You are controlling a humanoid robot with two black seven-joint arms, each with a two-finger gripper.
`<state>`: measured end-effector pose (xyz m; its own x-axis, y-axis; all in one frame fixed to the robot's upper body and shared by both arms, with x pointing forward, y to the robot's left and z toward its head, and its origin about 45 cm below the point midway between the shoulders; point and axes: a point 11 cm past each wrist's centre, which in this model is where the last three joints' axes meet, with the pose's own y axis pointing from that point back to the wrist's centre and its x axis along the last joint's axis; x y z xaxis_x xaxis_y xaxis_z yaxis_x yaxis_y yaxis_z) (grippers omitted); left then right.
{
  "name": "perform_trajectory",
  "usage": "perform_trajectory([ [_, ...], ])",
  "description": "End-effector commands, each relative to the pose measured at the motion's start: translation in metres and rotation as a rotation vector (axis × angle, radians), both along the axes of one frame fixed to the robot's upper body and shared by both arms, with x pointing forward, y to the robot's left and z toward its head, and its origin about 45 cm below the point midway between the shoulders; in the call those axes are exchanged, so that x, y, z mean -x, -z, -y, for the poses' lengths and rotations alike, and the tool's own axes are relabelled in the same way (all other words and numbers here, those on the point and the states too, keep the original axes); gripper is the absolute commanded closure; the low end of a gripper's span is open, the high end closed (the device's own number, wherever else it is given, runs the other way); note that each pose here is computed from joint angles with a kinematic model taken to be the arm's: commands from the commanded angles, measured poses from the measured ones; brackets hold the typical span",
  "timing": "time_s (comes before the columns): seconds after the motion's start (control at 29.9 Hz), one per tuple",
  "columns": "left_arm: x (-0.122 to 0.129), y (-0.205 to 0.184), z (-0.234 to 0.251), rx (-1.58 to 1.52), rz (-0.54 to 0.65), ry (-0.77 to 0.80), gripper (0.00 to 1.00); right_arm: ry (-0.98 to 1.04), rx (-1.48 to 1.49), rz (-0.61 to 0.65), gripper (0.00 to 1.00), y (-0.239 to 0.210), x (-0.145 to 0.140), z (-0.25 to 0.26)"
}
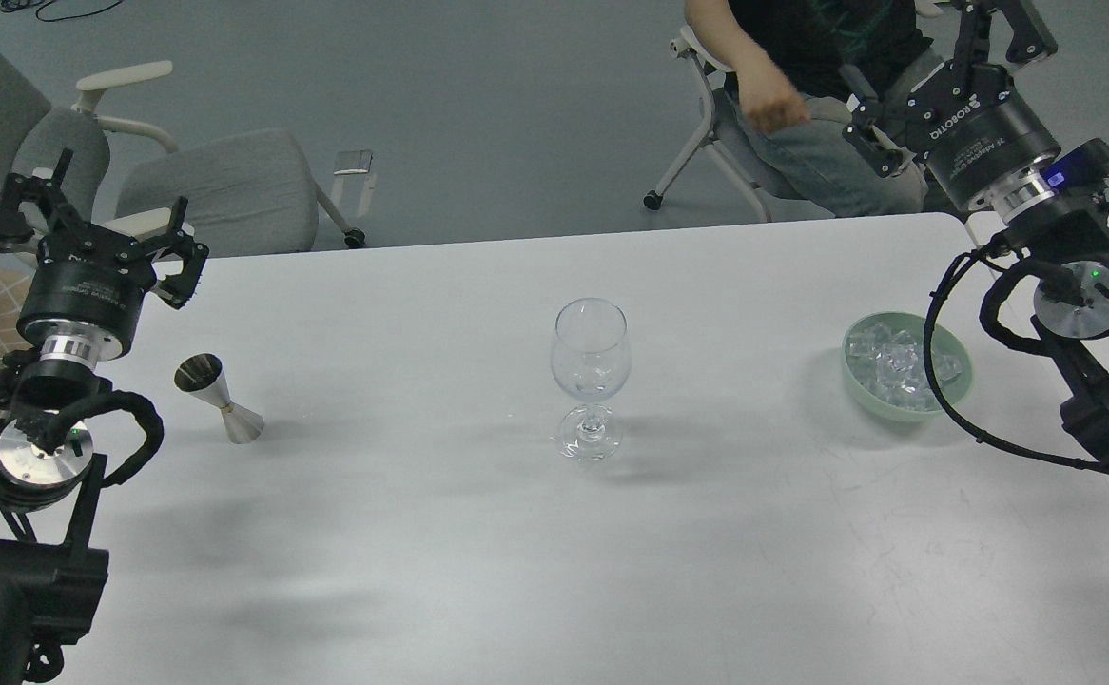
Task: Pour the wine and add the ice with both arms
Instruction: 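Raise the left gripper and open it above the metal jigger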
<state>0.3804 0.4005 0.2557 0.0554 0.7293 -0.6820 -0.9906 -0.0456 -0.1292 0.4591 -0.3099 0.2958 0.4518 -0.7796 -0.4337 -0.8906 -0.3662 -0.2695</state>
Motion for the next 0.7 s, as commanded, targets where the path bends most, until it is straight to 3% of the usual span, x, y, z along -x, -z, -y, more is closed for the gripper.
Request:
perform_trajectory([
  [0.0,-0.001,-0.003,0.000,-0.008,0.003,0.004,0.02,0.021,0.001,-0.011,0.00,0.002,-0.002,0.000],
  [0.44,-0.021,-0.011,0.019,-0.066,-0.148,0.192,0.02,0.043,0.027,-0.029,0.00,0.004,-0.003,0.008],
  [0.67,-0.027,-0.001,0.014,-0.045,-0.177,0.176,0.02,0.046,0.029,-0.044,0.00,0.011,0.000,0.010],
])
